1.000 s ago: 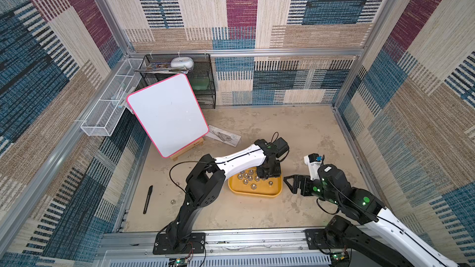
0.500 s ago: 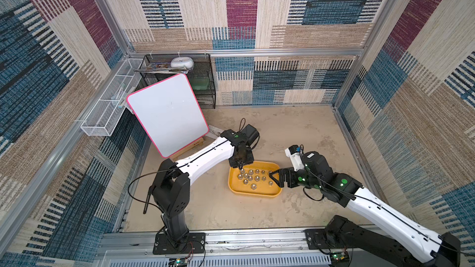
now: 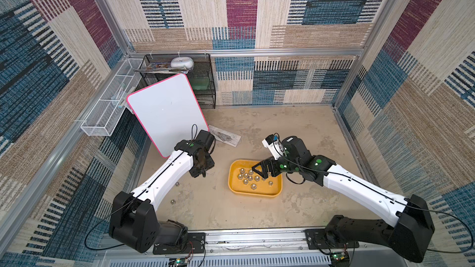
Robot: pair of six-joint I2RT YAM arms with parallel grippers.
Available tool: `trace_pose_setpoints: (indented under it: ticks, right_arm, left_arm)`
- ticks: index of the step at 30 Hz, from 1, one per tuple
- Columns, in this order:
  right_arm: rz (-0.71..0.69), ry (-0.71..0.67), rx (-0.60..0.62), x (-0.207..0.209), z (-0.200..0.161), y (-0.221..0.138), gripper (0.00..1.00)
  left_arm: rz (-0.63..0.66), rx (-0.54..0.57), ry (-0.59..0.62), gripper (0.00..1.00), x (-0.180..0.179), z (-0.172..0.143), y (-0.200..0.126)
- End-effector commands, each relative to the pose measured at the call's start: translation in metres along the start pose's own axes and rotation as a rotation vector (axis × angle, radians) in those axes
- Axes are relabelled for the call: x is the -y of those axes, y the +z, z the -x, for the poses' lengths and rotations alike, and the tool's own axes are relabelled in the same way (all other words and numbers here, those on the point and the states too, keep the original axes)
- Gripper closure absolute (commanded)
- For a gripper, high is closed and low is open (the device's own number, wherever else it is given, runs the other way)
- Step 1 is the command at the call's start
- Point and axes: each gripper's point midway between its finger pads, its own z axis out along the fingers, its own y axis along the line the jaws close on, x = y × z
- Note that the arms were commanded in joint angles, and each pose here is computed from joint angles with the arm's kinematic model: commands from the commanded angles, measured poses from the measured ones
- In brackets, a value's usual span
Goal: Put the nuts on the desktop into the storage box
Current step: Pick up the nut from the center of the board.
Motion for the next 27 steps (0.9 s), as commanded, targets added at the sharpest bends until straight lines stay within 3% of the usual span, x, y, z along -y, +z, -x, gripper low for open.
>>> trace_pose_setpoints:
  ticks: [1, 9, 16, 27]
  right_arm:
    - [0.055, -0.078, 0.014, -0.015, 0.014, 0.006, 0.01]
    - [0.069, -0.119, -0.014, -0.022, 0.017, 0.018, 0.01]
    - [0.063, -0.128, -0.024, -0.021, 0.018, 0.025, 0.01]
    - [0.028, -0.152, -0.075, -0.014, 0.018, 0.034, 0.01]
  left_arm:
    - [0.053, -0.007, -0.033, 0.48, -0.03, 0.002, 0.006]
    - [0.092, -0.056, -0.201, 0.5, -0.082, 0.015, 0.037]
    - [0.145, -0.094, -0.228, 0.52, -0.109, 0.027, 0.055]
    - [0.189, -0.131, -0.202, 0.57, -0.118, 0.034, 0.084]
